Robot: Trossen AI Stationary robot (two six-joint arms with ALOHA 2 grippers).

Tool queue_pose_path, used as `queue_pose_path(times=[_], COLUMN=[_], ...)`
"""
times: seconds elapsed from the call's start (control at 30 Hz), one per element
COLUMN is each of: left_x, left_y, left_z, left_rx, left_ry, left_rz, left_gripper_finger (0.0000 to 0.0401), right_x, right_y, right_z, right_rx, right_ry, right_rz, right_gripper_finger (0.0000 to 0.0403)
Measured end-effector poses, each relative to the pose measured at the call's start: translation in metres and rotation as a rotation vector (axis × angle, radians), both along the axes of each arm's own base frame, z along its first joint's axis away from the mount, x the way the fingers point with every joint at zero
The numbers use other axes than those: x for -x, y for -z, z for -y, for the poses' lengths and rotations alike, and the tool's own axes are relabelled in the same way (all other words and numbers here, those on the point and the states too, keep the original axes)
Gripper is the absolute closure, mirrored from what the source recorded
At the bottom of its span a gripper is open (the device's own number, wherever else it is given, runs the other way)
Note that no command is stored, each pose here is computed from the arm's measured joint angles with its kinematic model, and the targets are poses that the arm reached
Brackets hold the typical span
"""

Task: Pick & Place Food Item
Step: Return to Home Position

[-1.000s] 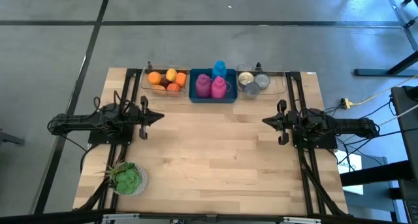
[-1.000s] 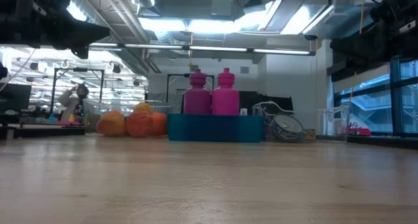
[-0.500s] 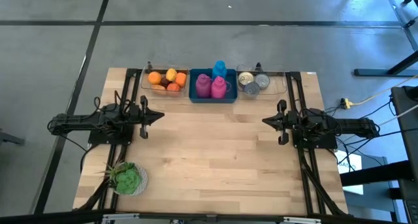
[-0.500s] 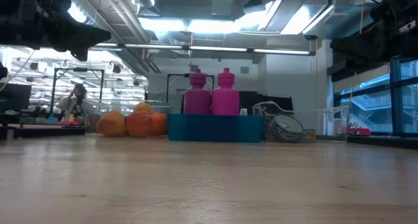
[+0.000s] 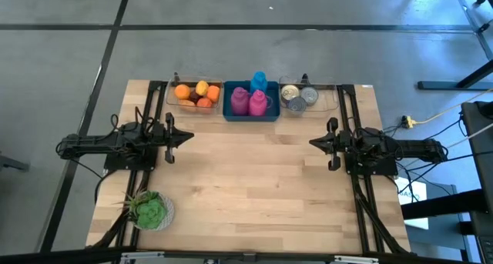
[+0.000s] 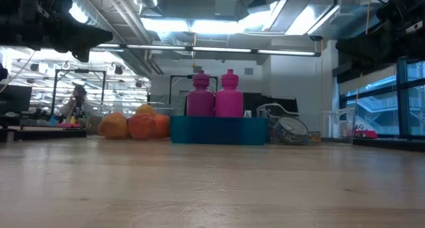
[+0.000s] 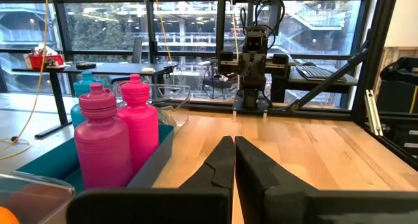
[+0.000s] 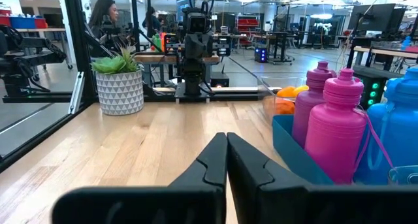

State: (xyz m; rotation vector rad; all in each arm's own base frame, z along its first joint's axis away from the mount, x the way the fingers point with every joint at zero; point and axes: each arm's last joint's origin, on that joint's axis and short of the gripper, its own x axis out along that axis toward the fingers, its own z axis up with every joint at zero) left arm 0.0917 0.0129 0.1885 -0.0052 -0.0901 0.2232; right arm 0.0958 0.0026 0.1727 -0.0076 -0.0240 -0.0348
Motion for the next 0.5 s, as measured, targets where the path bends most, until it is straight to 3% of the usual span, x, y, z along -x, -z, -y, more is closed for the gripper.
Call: queue_pose_path(times=[0.5], left_x=[0.0], left_y=[0.0], left_z=[0.0], left_rx=[0.0], left_ry=[0.0], left_rz=[0.0], left_gripper_finger=[0.0401], right_x=[0.0], right_y=[0.0], right_z=[0.0], right_rx=[0.001], right_ry=[0.0], right_rz=[0.0], right_gripper_finger=[0.0392])
